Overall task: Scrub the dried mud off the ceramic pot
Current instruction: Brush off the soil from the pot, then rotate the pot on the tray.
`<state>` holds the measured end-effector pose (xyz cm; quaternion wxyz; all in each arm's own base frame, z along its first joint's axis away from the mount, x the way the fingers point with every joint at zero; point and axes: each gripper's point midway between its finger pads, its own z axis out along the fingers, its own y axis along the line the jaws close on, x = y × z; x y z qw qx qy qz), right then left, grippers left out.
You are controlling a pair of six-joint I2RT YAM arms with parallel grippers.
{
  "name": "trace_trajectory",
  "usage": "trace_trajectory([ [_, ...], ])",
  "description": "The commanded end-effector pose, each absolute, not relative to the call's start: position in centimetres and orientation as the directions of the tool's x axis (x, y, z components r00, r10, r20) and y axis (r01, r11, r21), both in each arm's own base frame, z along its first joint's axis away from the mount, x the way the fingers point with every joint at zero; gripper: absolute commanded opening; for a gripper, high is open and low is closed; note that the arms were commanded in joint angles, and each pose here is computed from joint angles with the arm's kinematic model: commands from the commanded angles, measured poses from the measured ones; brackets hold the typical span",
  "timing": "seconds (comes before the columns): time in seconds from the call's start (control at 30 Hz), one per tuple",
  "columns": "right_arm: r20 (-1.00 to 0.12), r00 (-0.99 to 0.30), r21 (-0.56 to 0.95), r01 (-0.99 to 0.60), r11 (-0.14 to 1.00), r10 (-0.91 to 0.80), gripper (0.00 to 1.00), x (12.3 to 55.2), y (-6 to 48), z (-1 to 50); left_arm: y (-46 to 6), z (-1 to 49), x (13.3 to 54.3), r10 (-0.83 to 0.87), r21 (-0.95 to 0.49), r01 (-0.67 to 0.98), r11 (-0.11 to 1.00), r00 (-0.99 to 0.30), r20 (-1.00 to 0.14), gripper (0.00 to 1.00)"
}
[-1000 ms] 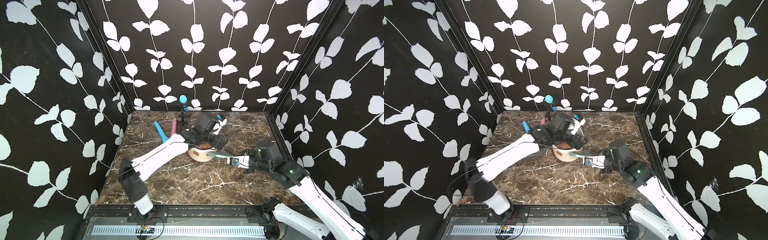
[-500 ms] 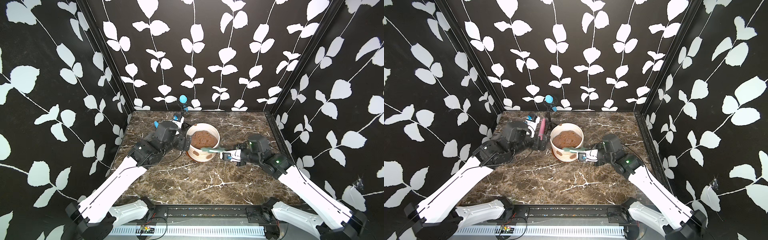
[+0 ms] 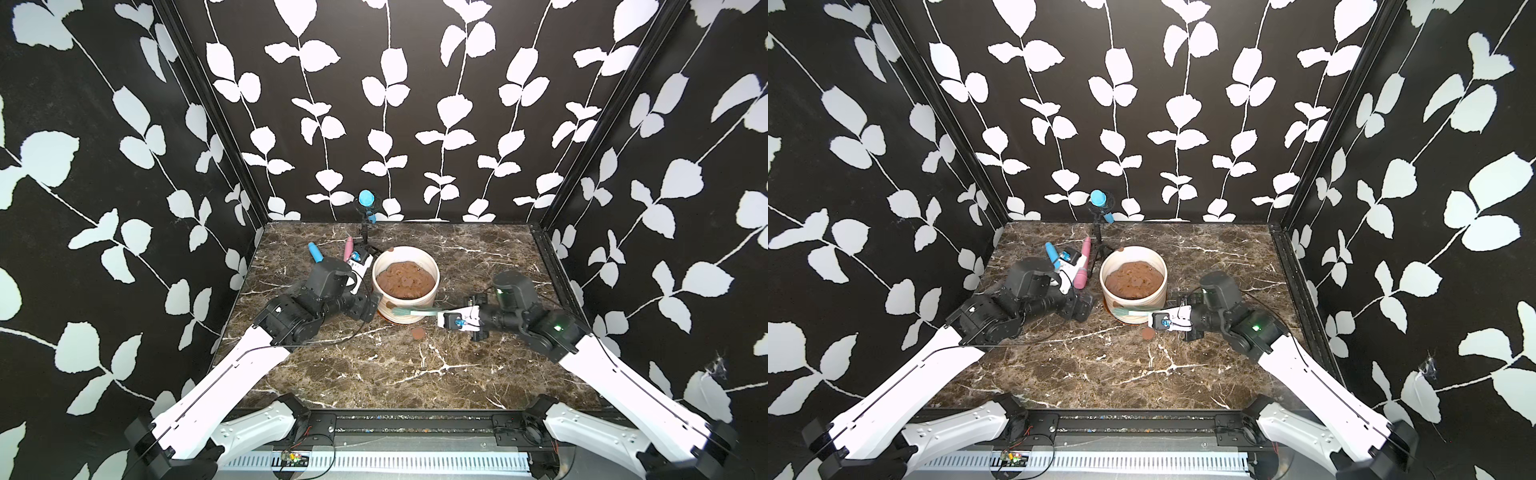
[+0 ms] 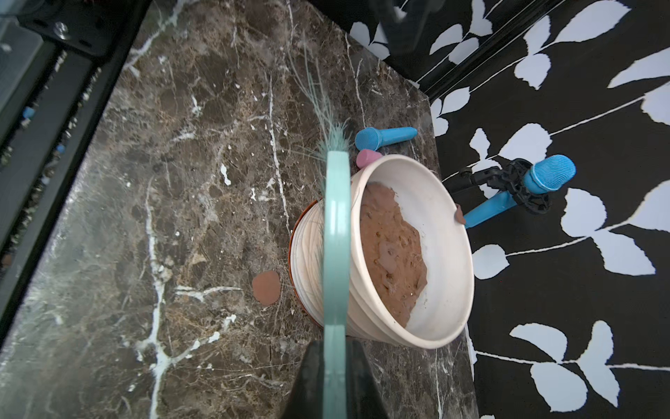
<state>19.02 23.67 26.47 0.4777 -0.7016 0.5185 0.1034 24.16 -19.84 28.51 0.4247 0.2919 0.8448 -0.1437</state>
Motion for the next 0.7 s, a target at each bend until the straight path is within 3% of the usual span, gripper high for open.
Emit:
trace_trajectory([
  [0.0,-0.729,0.342,-0.524,-0.836,0.161,-0.593,0.00,18.1,22.1,30.3,-23.3,29.6,22.9,0.444,0.023,0.795,0.606,-0.314,-0.839,0.98],
  [0.17,-0.784,0.105,-0.529,-0.629,0.570,-0.613,0.00,21.6,15.9,33.3,-28.0,28.6,16.8,0.524,-0.002,0.997,0.078,-0.042,-0.851,0.97],
  [0.33,-0.808,-0.026,-0.544,-0.352,0.762,-0.588,0.00,24.0,10.7,34.8,-29.5,27.5,19.1,0.583,0.094,0.996,0.009,0.071,-0.809,0.97],
  [0.57,-0.830,-0.009,-0.520,-0.349,0.780,-0.558,0.00,24.1,11.0,35.2,-31.7,23.0,24.4,0.733,0.130,0.991,-0.031,0.111,-0.672,0.85],
  [0.67,-0.842,0.002,-0.503,-0.361,0.785,-0.539,0.00,23.8,11.1,35.3,-32.2,21.2,24.6,0.766,0.059,0.996,-0.059,0.083,-0.637,0.70],
])
